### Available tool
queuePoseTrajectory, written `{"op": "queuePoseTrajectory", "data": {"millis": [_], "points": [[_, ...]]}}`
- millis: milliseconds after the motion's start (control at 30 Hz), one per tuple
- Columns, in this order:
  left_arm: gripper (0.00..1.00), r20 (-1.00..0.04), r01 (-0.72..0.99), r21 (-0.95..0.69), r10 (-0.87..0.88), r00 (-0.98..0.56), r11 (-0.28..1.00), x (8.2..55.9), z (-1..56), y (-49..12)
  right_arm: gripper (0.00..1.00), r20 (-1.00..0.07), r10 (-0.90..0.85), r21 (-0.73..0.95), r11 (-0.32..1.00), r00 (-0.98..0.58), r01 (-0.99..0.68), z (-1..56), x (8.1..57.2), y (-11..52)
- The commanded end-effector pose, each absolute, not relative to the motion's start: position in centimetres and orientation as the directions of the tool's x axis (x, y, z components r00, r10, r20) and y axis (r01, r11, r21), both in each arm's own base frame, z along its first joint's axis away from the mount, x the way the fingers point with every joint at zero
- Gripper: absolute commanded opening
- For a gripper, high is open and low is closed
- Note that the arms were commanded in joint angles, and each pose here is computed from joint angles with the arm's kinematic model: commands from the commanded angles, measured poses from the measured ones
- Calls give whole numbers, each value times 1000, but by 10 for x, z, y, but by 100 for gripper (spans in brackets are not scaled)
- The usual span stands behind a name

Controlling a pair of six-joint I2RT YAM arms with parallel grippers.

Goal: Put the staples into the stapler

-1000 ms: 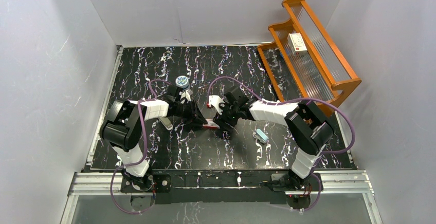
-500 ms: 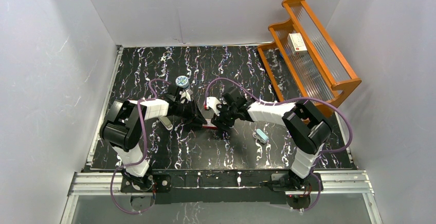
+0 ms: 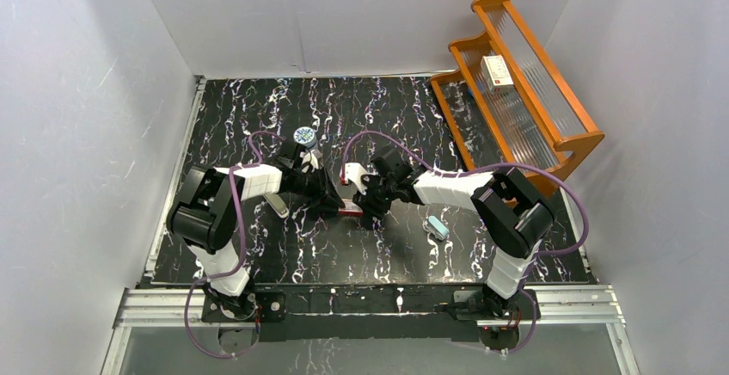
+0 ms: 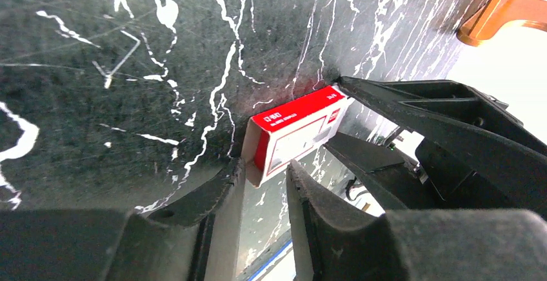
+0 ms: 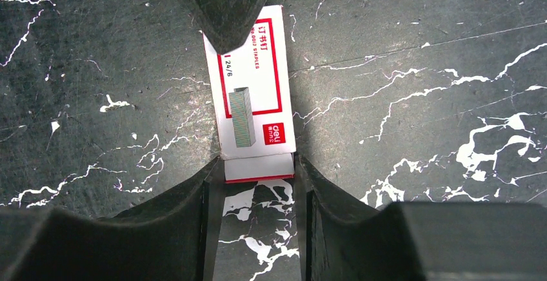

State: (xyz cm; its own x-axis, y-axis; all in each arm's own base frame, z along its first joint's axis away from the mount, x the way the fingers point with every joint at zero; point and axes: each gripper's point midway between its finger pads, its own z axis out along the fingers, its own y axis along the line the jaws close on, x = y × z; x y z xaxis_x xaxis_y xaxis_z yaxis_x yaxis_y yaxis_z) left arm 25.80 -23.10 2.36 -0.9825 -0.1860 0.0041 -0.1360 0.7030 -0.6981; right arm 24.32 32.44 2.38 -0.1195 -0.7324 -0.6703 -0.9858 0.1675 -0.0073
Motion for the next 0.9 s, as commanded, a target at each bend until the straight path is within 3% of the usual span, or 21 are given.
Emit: {"op": "queuePoseTrajectory", "data": {"millis": [0, 267, 733, 867], "points": [[28, -18, -134, -656, -193, -981, 743, 261, 22, -217, 46, -632, -766, 9, 151, -122, -989, 11, 236, 317], [16, 5, -131, -745, -191, -982, 654, 266, 34, -233, 46, -633, -765, 13, 143, -119, -990, 12, 235, 318], [19, 24, -148, -750, -197, -980, 645, 263, 24, -234, 47, -635, -763, 15, 143, -120, -990, 13, 235, 319], [13, 28, -151, -750, -197, -980, 645, 264, 23, -235, 47, -634, -765, 12, 140, -116, -990, 12, 234, 318]]}}
